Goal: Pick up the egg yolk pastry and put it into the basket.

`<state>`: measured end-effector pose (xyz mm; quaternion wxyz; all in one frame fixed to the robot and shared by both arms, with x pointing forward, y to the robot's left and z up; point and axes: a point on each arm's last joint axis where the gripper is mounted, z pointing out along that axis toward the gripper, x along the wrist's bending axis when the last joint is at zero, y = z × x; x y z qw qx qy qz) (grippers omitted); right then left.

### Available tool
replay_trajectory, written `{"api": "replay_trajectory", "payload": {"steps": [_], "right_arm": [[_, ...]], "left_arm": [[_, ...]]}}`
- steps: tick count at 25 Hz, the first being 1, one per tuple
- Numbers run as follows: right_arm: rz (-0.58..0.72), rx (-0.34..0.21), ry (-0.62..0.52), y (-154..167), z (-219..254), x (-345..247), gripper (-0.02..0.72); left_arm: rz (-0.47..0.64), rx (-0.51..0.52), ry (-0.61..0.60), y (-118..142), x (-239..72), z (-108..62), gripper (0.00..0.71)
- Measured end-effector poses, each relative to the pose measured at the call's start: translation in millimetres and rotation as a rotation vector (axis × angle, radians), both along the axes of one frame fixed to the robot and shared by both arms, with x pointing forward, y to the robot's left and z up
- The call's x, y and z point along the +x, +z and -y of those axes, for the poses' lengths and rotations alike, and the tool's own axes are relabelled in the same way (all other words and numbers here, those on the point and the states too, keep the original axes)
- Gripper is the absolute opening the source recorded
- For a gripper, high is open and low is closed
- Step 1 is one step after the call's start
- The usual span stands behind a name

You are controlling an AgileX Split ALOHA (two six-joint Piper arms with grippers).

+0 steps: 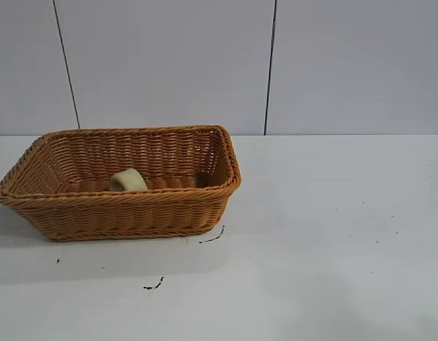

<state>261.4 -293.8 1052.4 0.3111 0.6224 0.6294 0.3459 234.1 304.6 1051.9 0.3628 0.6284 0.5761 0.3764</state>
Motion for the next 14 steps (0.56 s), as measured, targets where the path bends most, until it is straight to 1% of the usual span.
{"api": "replay_trajectory", "payload": {"steps": [3, 5, 14], "right_arm": [[0.116, 0.0, -0.003, 0, 0, -18, 0.654], [0.158, 0.002, -0.005, 0, 0, -25, 0.654], [0.164, 0.006, -0.007, 0, 0, -26, 0.654]], "left_arm": [[0.0, 0.0, 0.0, 0, 0, 0.0, 0.693], [0.0, 0.0, 0.0, 0, 0, 0.0, 0.693], [0.0, 0.0, 0.0, 0, 0, 0.0, 0.693]]}}
